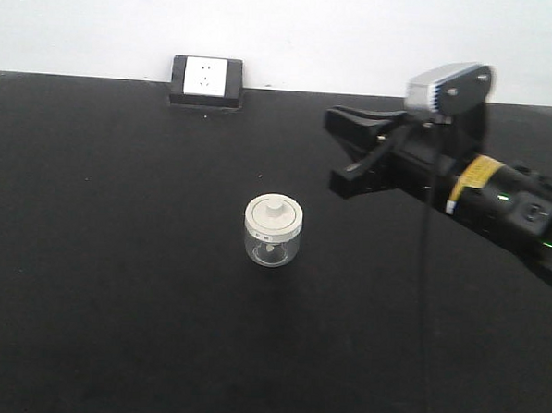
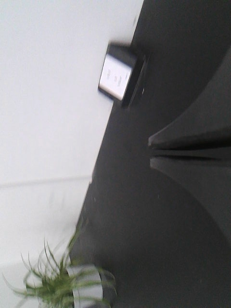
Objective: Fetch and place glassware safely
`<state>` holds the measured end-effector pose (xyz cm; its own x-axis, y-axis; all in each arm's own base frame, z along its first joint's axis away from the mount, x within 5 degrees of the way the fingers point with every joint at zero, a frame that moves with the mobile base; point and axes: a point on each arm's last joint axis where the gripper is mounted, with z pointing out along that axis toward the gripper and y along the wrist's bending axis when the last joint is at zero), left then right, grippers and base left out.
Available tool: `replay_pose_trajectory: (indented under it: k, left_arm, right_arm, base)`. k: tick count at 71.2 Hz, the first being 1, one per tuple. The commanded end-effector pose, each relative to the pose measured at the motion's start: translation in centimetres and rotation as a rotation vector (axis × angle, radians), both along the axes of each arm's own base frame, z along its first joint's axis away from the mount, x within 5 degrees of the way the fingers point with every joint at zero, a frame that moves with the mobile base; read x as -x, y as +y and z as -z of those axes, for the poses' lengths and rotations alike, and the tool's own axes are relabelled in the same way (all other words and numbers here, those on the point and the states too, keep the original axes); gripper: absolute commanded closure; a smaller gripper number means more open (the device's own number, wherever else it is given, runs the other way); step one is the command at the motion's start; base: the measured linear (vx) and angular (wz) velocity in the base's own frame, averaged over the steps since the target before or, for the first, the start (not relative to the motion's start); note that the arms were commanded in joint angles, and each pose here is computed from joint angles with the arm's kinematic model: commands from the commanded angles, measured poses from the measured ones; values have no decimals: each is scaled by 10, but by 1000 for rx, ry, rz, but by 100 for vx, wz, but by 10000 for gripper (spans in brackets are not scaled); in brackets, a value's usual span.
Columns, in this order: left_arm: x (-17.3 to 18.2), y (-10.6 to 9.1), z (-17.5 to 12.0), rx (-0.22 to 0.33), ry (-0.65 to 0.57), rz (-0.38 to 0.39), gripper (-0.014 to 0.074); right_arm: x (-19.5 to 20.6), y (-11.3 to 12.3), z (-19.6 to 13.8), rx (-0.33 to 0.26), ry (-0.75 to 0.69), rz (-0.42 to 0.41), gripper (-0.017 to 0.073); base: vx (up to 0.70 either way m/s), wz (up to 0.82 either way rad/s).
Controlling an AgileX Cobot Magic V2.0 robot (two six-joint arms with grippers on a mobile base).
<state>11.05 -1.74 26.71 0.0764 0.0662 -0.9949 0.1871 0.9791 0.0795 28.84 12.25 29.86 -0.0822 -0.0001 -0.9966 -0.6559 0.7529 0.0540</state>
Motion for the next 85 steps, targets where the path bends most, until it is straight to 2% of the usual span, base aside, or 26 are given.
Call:
replay_pose_trajectory:
  k: [1,10,35,47,66,85]
  left_arm:
    - [0,-2,-13,35,-69,30,592]
    - [0,-2,-13,35,-69,30,592]
    - [0,-2,-13,35,-69,30,592]
    - [0,-2,-13,35,-69,30,592]
    - [0,-2,-13,35,-69,30,592]
    - [0,-2,-13,35,-69,30,592]
  right_arm:
    - [23,-16,-28,-17,-50,95,566]
    - [50,-33,-36,34,-31,204,564]
    - [126,-79,-47,73,-4,466,563]
    - [164,-96,-46,50,-48,532,563]
    - [207,-113,-28,10,-108,588,563]
    - [220,-122,-20,11,-110,638,563]
  base:
    - [0,0]
    - [0,0]
    - [0,0]
    - [0,0]
    - [0,0]
    - [0,0]
